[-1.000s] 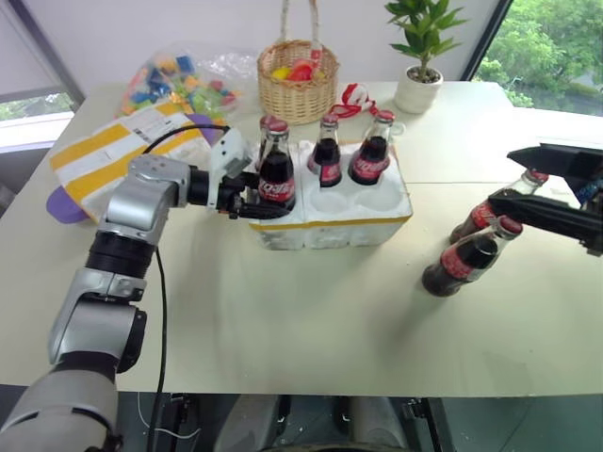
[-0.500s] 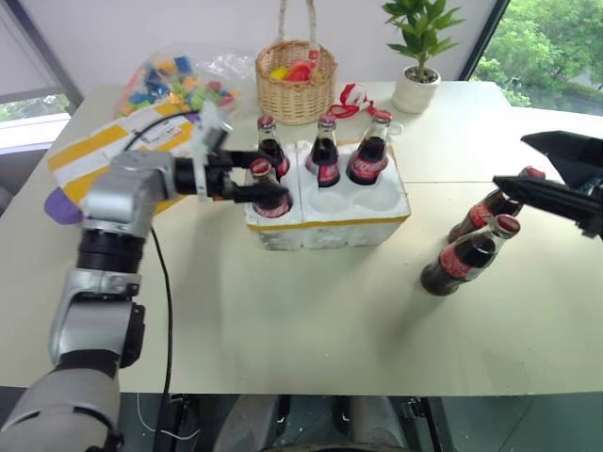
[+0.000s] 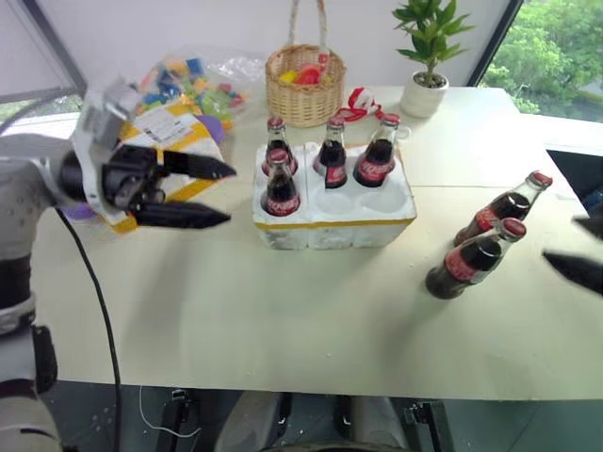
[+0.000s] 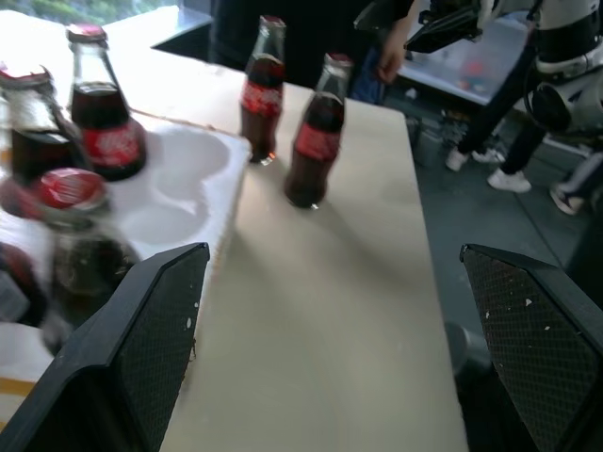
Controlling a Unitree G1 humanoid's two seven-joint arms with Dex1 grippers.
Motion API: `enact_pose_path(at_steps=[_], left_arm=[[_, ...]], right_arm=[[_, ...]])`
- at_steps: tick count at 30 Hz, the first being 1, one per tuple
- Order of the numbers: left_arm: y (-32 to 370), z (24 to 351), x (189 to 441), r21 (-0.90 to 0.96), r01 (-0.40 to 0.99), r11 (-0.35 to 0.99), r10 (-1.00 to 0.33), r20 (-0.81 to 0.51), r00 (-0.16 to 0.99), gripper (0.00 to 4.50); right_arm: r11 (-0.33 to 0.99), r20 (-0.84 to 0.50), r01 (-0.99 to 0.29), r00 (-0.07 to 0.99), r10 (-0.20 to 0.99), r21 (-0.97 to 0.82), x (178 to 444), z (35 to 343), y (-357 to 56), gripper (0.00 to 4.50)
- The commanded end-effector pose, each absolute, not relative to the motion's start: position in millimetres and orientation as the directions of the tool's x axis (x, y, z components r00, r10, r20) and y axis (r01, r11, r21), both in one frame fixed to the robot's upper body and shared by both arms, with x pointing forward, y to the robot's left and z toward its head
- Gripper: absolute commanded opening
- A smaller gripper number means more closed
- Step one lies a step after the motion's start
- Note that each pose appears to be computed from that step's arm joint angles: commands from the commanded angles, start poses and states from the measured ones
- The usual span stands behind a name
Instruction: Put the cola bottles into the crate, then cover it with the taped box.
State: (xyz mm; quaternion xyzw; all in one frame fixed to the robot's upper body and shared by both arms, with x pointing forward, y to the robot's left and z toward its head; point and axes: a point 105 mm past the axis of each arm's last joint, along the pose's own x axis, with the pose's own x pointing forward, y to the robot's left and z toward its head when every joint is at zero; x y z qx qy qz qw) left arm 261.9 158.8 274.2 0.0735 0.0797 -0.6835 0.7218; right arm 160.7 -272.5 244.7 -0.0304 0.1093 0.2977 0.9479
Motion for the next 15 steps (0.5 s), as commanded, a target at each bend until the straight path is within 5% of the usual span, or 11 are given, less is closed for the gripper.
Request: enact_pose_path(at_steps=[1, 5, 15], left_arm=[[154, 270, 256, 0.055, 0.998, 0.028, -0.965, -0.259, 0.041, 4.48], [147, 256, 263, 0.083, 0.996, 0.036, -0.955, -0.289, 0.059, 4.48], [139, 256, 267, 0.104, 0.993, 0.056, -0.968, -0.238, 0.079, 4.48]], right_arm=[[0.846, -0.262, -0.533, 0.82, 0.509, -0.027, 150, 224, -262, 4.5], [0.919, -0.262, -0.393, 0.886, 0.383, 0.013, 154, 187, -272, 4.5], [0.969, -0.163, -0.233, 0.956, 0.244, 0.084, 186, 148, -253, 4.5]])
